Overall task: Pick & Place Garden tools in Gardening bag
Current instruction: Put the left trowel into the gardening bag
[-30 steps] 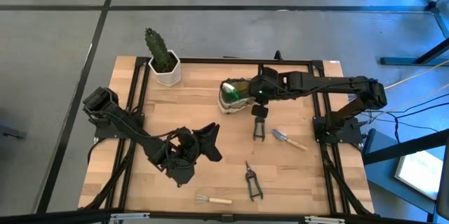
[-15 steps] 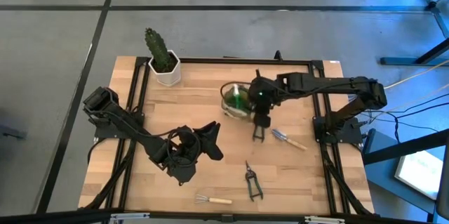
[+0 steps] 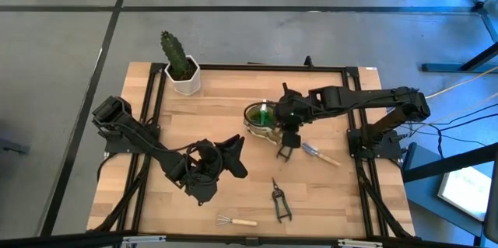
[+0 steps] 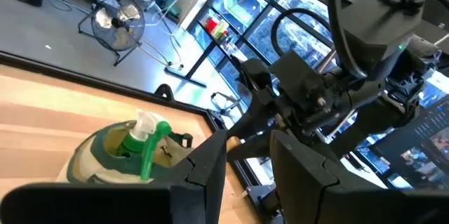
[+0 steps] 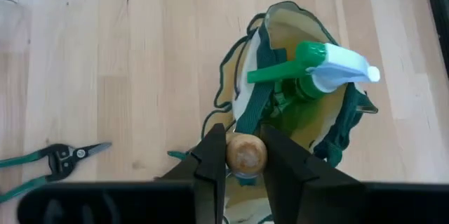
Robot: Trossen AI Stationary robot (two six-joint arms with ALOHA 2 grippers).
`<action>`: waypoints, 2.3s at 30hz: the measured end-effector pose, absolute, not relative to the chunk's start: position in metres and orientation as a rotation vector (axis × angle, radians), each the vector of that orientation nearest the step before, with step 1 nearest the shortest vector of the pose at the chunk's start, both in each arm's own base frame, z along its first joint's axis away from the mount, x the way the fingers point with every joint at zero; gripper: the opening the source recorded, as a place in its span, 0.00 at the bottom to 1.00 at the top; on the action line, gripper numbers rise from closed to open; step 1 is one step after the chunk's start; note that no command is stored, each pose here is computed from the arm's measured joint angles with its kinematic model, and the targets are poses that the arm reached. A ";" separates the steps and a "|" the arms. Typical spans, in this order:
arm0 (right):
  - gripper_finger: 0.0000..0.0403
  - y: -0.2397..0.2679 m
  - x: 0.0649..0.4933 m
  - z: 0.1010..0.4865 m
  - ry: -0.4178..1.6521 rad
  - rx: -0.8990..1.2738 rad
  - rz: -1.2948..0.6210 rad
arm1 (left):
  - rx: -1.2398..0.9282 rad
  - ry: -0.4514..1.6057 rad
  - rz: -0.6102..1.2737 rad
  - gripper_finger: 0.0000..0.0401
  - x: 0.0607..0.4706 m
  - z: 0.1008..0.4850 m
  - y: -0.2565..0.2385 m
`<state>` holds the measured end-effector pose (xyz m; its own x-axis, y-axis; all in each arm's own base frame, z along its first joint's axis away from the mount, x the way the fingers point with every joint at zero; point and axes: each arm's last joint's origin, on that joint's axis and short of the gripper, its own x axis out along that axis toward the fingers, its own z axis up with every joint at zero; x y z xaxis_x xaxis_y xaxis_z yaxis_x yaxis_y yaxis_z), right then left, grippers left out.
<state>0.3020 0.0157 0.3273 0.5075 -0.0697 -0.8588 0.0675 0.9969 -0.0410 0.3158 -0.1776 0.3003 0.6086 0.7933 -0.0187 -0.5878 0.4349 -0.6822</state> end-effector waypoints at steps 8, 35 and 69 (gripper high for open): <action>0.17 0.015 0.303 0.322 1.035 0.024 -0.099 | -0.731 -0.198 0.771 0.25 0.338 0.292 -0.155; 0.17 0.014 0.305 0.289 1.057 -0.007 -0.126 | -0.805 -0.196 0.796 0.17 0.341 0.284 -0.145; 0.61 0.012 0.304 0.293 1.097 -0.065 -0.192 | -0.806 -0.197 0.794 0.16 0.341 0.284 -0.146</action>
<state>0.3040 0.0119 0.2931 0.4415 -0.1871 -0.8776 0.1226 0.9814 -0.1476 0.3409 -0.1459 0.2835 0.7003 0.7019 -0.1302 -0.5598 0.4267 -0.7103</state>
